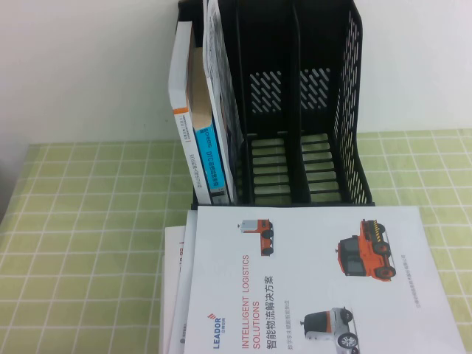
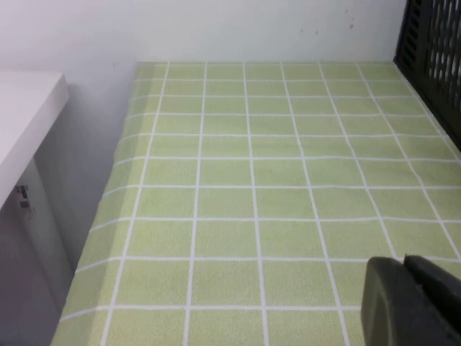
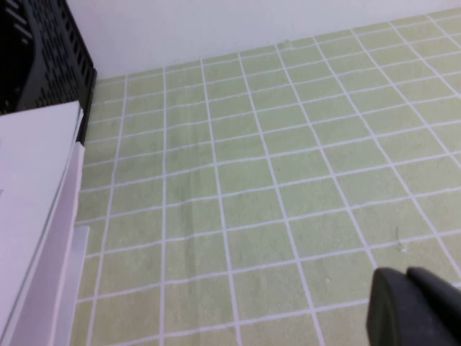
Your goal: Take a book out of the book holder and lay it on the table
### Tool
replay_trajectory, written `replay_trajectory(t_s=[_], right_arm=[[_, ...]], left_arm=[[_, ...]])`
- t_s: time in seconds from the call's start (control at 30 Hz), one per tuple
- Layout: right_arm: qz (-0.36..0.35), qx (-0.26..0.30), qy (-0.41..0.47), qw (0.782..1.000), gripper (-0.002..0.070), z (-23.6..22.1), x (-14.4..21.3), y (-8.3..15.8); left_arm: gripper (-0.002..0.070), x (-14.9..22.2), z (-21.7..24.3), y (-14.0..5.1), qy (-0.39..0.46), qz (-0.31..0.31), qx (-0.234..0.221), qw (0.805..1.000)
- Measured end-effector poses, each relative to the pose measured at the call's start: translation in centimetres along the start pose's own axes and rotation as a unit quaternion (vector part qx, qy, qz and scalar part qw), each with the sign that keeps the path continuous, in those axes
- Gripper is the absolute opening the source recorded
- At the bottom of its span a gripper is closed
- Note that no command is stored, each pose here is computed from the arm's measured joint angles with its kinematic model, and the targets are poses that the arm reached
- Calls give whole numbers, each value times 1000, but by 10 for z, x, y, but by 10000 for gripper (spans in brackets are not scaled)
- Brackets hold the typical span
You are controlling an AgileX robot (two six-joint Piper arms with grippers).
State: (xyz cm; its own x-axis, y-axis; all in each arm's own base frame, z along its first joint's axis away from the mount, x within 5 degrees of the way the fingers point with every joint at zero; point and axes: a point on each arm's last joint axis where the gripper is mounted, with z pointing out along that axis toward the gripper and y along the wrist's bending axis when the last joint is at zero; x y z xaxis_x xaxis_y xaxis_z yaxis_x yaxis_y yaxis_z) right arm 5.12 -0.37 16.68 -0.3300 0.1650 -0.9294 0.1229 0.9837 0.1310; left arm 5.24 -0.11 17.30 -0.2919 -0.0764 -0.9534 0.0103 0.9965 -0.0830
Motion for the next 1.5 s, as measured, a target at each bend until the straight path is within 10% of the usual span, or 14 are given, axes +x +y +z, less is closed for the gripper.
replay_trajectory(t_s=[1.2, 1.5], right_arm=[[-11, 0, -3, 1000, -2, 0, -1, 0], [-9, -18, -152, 988, -2, -4, -27, 3]], left_arm=[[-2, 0, 0, 0, 0, 0, 0, 1000], [-2, -16, -1, -3, -91, -9, 15, 996]])
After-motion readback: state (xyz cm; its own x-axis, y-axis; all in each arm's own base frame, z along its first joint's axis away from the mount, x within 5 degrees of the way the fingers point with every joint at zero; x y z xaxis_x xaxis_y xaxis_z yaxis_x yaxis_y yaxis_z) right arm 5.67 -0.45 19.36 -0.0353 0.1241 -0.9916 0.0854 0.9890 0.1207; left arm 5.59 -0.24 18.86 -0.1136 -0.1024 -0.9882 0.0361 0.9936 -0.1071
